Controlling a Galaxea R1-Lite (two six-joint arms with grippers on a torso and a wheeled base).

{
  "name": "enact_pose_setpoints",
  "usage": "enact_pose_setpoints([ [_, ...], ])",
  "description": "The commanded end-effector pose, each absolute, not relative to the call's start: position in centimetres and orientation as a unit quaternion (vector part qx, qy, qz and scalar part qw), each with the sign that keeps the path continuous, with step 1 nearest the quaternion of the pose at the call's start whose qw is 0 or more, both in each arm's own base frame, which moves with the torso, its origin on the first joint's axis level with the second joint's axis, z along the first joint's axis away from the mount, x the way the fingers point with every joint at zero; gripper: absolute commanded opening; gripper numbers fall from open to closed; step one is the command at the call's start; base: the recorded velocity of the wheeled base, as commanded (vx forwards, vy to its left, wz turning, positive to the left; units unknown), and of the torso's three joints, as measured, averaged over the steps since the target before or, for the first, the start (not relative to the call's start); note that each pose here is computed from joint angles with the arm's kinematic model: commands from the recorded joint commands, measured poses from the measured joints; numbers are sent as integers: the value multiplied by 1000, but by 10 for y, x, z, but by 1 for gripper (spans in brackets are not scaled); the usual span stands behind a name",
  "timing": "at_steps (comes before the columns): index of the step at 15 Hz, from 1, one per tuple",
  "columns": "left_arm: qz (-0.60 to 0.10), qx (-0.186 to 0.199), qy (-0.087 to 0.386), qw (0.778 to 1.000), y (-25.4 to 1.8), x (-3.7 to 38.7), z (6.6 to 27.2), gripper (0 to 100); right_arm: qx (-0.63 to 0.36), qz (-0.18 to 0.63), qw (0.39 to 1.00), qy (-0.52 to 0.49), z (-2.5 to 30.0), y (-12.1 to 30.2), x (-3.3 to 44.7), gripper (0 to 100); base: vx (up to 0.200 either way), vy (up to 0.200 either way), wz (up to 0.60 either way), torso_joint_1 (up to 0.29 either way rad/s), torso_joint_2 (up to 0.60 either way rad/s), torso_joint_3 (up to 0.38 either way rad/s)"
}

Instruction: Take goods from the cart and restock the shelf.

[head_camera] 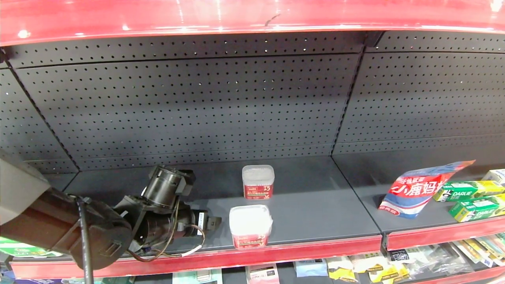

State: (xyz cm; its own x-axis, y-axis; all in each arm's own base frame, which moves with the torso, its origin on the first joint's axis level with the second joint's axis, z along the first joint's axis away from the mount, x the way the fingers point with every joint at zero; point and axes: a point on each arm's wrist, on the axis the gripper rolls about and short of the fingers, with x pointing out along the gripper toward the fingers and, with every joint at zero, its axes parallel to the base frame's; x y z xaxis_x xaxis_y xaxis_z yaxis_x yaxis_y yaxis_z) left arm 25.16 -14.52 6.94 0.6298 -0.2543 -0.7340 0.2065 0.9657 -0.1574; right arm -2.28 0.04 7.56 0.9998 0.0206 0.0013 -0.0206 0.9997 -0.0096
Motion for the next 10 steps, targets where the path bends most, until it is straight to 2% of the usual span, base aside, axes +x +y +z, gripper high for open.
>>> enact_pose_setpoints([
  [1,-134,-25,415,900,-151,251,67,100,-5,11,1000,0,76,0,-23,100,0,0,0,0,0,0],
  [10,-138,-16,425,894,-159,256,57,100,-5,11,1000,0,76,0,-23,100,0,0,0,0,0,0],
])
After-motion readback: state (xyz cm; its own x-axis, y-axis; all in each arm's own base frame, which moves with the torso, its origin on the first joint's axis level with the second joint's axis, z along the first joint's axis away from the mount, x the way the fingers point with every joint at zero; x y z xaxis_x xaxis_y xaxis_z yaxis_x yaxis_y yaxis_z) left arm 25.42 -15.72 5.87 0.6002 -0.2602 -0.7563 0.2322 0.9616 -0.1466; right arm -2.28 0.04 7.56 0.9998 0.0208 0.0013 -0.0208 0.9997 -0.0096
